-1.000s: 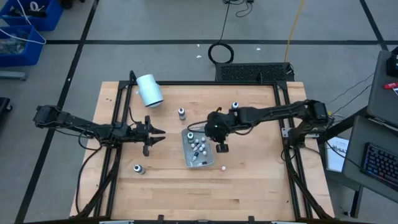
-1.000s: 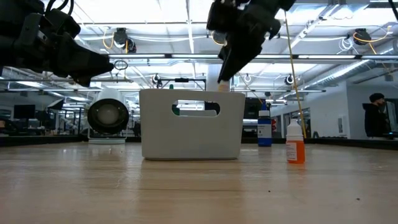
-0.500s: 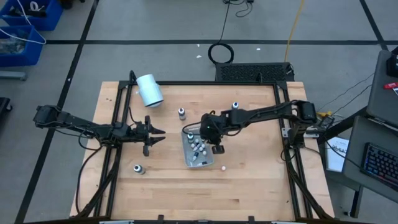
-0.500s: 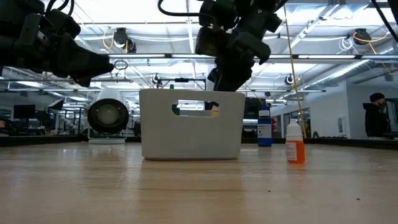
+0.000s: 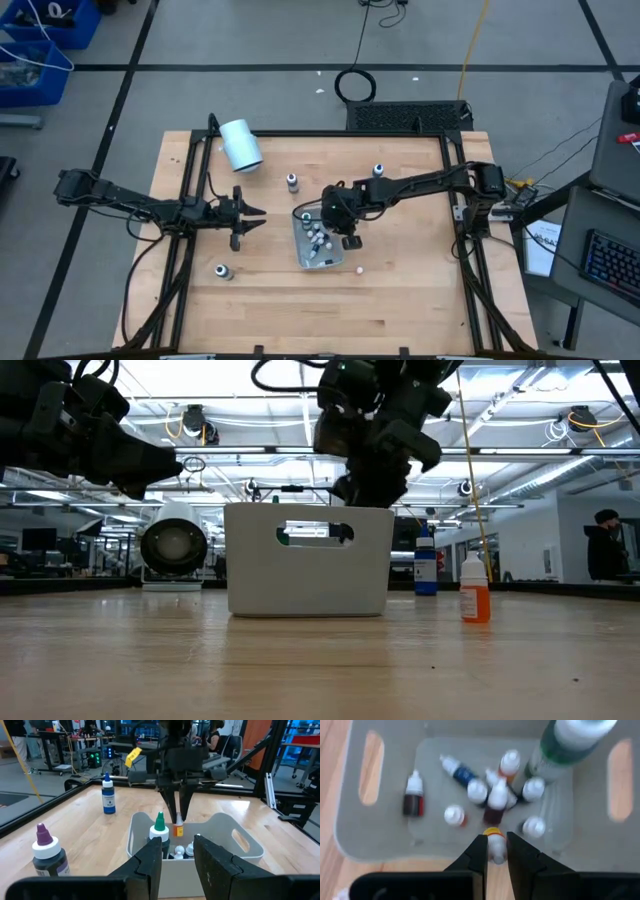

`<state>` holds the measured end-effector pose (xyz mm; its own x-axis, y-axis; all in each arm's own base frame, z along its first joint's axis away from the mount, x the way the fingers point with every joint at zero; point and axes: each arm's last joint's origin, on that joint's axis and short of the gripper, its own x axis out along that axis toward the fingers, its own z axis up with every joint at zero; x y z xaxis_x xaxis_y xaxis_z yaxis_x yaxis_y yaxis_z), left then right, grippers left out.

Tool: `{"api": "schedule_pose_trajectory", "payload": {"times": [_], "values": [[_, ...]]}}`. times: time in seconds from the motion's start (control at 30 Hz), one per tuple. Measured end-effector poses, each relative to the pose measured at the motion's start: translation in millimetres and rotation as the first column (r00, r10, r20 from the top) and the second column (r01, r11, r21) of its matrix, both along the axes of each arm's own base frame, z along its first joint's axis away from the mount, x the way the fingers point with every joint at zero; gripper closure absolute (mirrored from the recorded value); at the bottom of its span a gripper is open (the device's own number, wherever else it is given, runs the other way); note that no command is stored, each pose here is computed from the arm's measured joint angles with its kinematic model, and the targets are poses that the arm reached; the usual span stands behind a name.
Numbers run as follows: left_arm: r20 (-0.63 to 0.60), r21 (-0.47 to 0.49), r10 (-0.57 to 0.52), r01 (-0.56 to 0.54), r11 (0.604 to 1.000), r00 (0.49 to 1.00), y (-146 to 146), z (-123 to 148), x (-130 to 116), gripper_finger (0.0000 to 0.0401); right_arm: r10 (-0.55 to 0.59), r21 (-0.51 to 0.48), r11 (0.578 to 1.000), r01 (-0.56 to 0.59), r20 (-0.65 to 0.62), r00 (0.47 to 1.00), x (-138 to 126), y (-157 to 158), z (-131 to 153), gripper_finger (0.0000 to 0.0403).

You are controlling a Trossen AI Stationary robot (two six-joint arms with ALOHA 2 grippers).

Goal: Pick & Place food coloring
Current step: Put the right yellow food coloring bottle into the bin

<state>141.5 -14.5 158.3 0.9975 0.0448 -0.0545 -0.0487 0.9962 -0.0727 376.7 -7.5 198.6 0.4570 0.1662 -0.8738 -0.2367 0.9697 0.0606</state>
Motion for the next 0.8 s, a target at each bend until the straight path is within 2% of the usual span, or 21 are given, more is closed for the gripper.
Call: {"api": "schedule_pose_trajectory", "payload": {"times": [0.23,0.4,0.8], "values": [[0.001,0.0,0.0,0.0,1.0,1.0,0.0,0.1,0.0,0.0283,0.001,-0.007,1.0,-0.002,-0.013,1.0,1.0,-0.2,-4.2,0.0365],[0.0,0.0,0.0,0.0,1.0,1.0,0.0,0.0,0.0,0.0283,-0.013,-0.051,0.999,0.012,-0.022,1.0,0.3,-1.5,-4.7,0.0365],[0.0,0.0,0.0,0.0,1.0,1.0,0.0,0.0,0.0,0.0283,0.01,-0.054,0.998,-0.015,-0.088,0.996,7.7,-1.5,-32.4,0.0365]]}}
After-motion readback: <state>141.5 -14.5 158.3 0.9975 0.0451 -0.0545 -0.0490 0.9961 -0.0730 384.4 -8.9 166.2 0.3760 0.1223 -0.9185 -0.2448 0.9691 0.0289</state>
